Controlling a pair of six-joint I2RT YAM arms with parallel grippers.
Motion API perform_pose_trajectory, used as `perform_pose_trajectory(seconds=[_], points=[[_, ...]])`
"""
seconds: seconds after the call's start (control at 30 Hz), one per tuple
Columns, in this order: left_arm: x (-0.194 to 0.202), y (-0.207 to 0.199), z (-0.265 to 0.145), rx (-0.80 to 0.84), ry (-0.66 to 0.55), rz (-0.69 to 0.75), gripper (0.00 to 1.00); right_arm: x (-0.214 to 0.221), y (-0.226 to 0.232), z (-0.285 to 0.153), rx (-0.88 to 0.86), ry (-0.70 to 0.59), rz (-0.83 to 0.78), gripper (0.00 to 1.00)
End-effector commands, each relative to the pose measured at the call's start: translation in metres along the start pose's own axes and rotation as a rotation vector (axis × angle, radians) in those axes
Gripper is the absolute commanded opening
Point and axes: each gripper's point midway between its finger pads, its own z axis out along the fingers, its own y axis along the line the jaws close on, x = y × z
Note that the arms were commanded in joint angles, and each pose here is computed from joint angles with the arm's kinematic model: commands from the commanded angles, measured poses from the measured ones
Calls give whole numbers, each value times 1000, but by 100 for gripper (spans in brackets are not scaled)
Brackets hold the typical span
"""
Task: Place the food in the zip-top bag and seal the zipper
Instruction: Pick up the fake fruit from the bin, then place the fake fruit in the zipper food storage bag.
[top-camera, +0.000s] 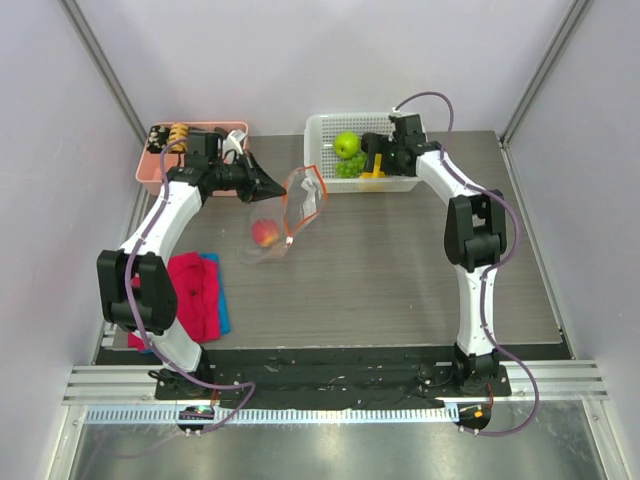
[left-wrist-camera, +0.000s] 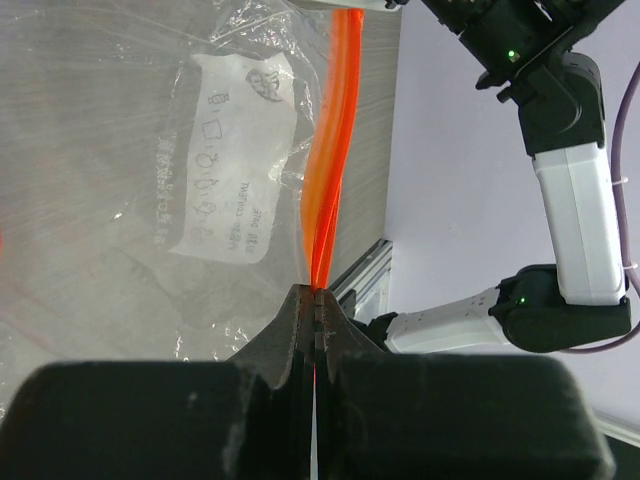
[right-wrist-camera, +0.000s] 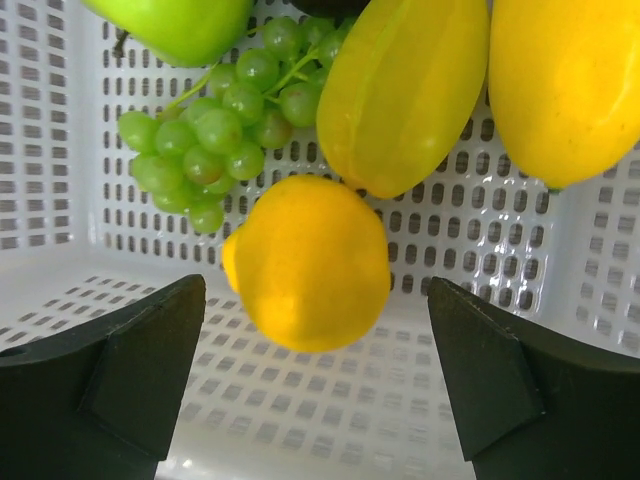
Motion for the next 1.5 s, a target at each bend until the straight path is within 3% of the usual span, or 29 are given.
perform_pose_trajectory(seconds=[0.0,0.3,0.53,0.73,0.97,1.1,1.27,1.47], points=[[-3,-10,-9,12,-25,56,0,-16,10,0,-41,-32,10,98],[-4,-6,-8,-4,-16,54,0,-7,17,15,-112,6,33,90],[-4,-5,-7,-12,-15,51,0,-41,18,-16,-184,-56,63,44],[-6,-7,-8,-8,-21,59,0,-94,39,-80,-283,-179,64,29],[-8,-10,-10,-6,-30,64,0,-126,71,-156,-389,-281,63,27],[-7,-13,-10,8,-30,51,0,-124,101,-198,-497,-301,53,27],[-7,-20,-11,34,-22,49,0,-84,146,-228,-595,-273,-13,27],[-5,-26,-12,60,-15,45,0,-20,202,-240,-593,-268,-293,28]])
